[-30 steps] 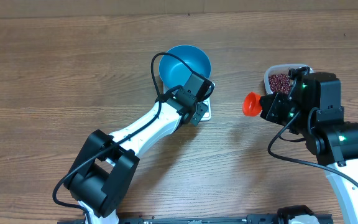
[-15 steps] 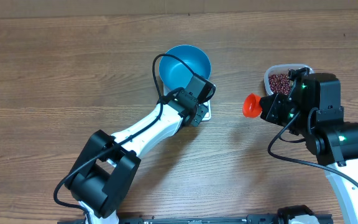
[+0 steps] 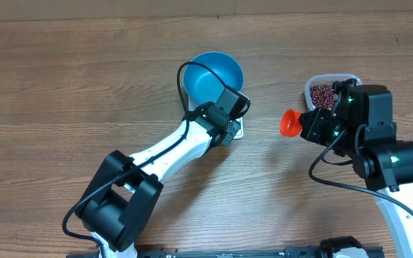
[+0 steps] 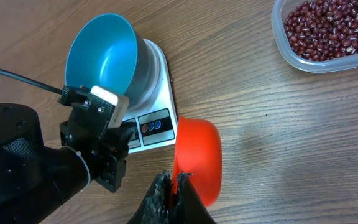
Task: Scoop item into bowl and weigh 150g on scale
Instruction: 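Move the left gripper down to the scale's buttons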
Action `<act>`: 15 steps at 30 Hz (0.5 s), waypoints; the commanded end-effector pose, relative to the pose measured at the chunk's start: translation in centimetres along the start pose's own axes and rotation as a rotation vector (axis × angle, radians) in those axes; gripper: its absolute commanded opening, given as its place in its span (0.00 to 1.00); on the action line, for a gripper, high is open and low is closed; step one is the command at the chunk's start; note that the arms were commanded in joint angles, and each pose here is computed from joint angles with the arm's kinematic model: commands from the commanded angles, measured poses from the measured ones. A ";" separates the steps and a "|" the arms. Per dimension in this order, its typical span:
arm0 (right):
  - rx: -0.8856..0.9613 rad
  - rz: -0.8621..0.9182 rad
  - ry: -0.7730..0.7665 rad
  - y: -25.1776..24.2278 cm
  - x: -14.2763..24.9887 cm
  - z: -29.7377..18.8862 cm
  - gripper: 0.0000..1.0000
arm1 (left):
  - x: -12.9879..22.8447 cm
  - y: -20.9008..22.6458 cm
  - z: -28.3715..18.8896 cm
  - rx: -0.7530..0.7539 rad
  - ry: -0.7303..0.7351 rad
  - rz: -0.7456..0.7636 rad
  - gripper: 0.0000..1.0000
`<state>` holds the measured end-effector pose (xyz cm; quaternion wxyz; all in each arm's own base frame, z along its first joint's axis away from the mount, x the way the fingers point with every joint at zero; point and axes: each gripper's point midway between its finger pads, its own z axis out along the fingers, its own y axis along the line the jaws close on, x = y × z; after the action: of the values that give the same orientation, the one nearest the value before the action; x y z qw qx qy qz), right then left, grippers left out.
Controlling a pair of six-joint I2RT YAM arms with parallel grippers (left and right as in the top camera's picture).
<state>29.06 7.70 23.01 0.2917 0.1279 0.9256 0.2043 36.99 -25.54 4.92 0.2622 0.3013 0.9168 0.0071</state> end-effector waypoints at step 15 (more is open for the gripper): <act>-0.018 -0.006 -0.030 0.6 -0.8 -0.8 0.04 | 1.4 0.0 1.0 -0.025 0.027 0.002 0.04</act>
<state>29.06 7.71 23.01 0.2917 0.1279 0.9256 0.2045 36.79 -25.17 4.34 0.2621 0.3004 0.9170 0.0144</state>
